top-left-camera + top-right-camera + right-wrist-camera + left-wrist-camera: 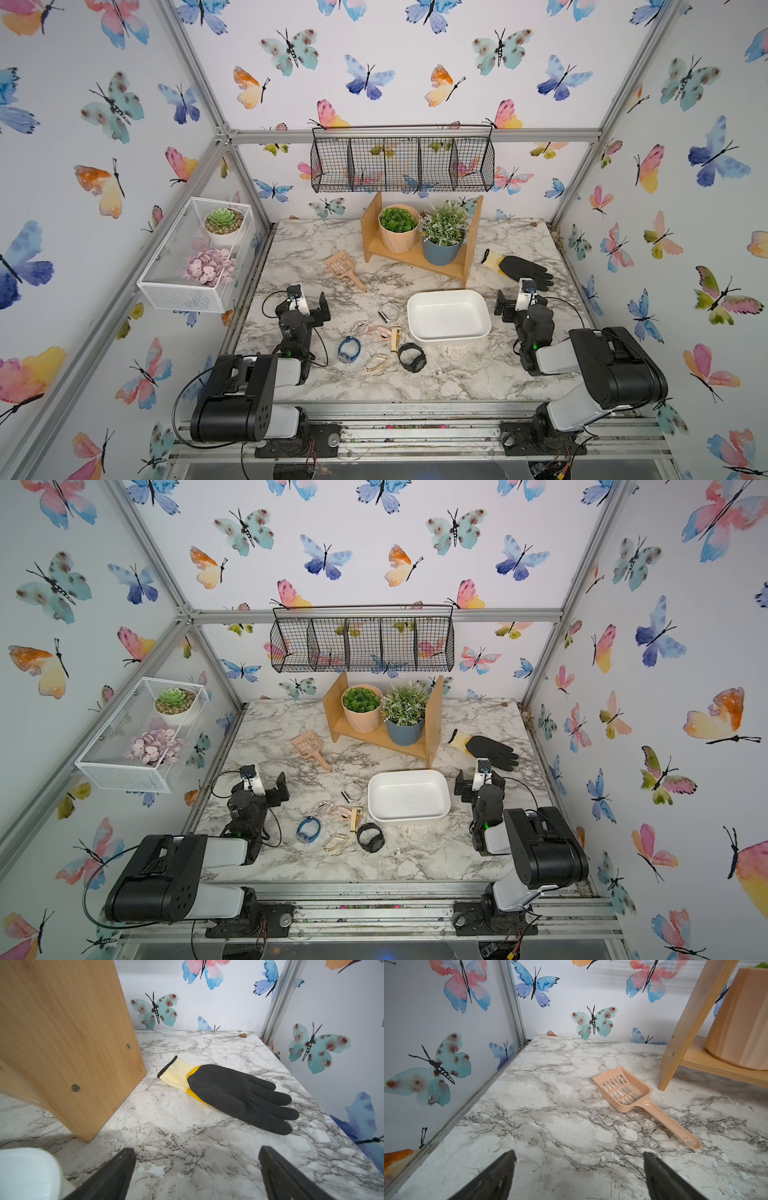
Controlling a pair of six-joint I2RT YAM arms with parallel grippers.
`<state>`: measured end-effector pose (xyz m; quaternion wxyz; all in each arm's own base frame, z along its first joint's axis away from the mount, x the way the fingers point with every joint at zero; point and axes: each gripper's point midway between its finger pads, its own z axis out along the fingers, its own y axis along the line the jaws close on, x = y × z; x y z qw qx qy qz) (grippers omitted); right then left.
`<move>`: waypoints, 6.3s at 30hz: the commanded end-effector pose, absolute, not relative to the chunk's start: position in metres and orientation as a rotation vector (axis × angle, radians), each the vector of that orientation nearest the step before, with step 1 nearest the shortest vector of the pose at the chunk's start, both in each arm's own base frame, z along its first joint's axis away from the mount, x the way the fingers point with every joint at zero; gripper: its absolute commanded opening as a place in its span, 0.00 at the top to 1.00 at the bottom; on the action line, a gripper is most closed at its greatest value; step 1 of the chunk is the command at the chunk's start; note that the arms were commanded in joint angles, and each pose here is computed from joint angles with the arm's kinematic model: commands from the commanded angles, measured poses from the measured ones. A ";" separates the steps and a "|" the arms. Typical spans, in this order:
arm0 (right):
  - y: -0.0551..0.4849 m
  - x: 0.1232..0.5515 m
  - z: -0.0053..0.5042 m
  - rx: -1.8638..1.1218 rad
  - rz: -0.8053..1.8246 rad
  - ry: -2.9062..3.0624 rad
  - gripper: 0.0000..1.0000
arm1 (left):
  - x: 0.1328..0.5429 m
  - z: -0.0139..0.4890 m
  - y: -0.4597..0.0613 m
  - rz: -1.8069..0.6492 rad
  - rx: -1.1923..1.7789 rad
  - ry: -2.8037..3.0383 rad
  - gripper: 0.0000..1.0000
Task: Put the watch into the storage box
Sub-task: Pick up the watch at the center of the board, then place the watch in the storage box, then pick up the watch at the center of the board.
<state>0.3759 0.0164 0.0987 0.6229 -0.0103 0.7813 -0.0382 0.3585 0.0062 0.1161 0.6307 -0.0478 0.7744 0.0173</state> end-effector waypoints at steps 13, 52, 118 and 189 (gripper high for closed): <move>0.026 0.397 0.197 -0.014 -0.014 1.721 0.01 | 0.367 0.184 0.005 -0.009 -0.211 1.824 0.01; 0.300 0.316 0.191 -0.936 0.509 1.914 0.07 | 0.368 0.054 -0.199 -0.214 0.633 2.520 0.37; 0.278 0.310 0.194 -0.929 0.590 1.992 0.13 | 0.327 0.130 -0.324 -0.544 0.907 2.244 1.00; 0.333 0.288 0.169 -1.055 0.562 1.947 0.20 | 0.338 0.216 -0.180 -0.362 0.145 2.031 0.10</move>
